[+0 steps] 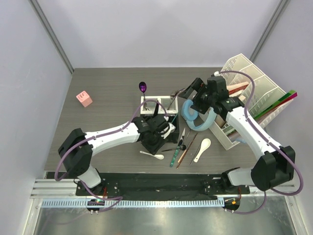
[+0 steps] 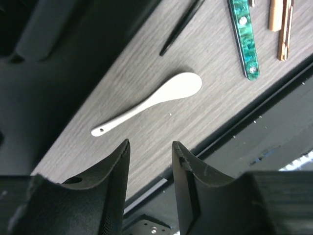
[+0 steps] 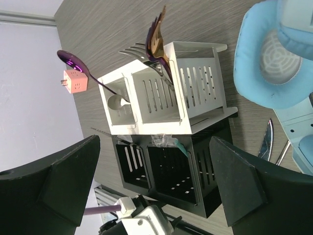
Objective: Sort the eating utensils into containers
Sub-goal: Move the container to the center of the board, then pick up the spoon from the center of the board, then place the spoon in the container, then pick up the spoon from the center of the board.
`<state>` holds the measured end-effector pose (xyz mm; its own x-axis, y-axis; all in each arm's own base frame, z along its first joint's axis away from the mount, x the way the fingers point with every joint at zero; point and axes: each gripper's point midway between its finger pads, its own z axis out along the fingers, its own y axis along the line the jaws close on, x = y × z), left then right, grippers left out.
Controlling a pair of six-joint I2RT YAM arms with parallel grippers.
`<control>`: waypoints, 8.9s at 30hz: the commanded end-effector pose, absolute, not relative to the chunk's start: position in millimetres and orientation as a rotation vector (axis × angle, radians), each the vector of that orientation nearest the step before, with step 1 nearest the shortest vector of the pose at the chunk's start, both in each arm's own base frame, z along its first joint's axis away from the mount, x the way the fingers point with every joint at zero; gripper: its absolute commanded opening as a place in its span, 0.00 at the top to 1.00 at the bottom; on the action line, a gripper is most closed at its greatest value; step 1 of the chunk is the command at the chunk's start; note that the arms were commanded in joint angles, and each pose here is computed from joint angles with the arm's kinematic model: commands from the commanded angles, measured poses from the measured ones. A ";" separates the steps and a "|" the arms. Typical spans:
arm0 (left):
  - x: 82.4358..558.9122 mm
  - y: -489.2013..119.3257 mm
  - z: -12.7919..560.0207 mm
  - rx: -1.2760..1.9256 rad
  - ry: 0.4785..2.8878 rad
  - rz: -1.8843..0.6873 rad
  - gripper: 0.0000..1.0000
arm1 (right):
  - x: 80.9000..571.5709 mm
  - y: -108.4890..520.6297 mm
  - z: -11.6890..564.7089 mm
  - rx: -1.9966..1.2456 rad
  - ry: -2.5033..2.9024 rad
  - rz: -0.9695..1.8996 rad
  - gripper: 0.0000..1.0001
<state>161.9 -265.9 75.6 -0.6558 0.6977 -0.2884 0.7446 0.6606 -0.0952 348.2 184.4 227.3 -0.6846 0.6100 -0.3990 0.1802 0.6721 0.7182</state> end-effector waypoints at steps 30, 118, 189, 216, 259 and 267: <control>225.0 -274.1 56.1 0.811 2.569 -0.159 0.59 | 353.2 264.3 136.5 0.459 2.525 1.034 0.00; 141.4 -253.3 -4.4 1.269 2.920 -0.359 0.70 | 305.2 154.2 197.9 0.654 2.340 0.917 0.00; 512.2 -176.6 281.6 -0.011 1.935 -0.117 1.00 | 380.3 186.9 259.1 0.381 2.259 1.093 0.00; 508.0 -216.1 192.5 -0.208 1.889 -0.192 1.00 | 388.5 194.5 214.5 0.446 2.383 1.115 0.00; 299.8 -220.2 188.6 0.330 2.309 -0.275 0.55 | 386.1 191.3 197.2 0.527 2.367 0.962 0.00; 245.1 -282.5 103.4 0.861 2.441 -0.378 0.55 | 384.3 197.8 229.7 0.501 2.292 0.999 0.00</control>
<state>256.7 -264.6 129.3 -0.6849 0.3799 -0.6217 0.5181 0.8539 -0.0489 377.4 195.5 174.7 -0.8160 0.5217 -0.2489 0.2138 0.6725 0.7086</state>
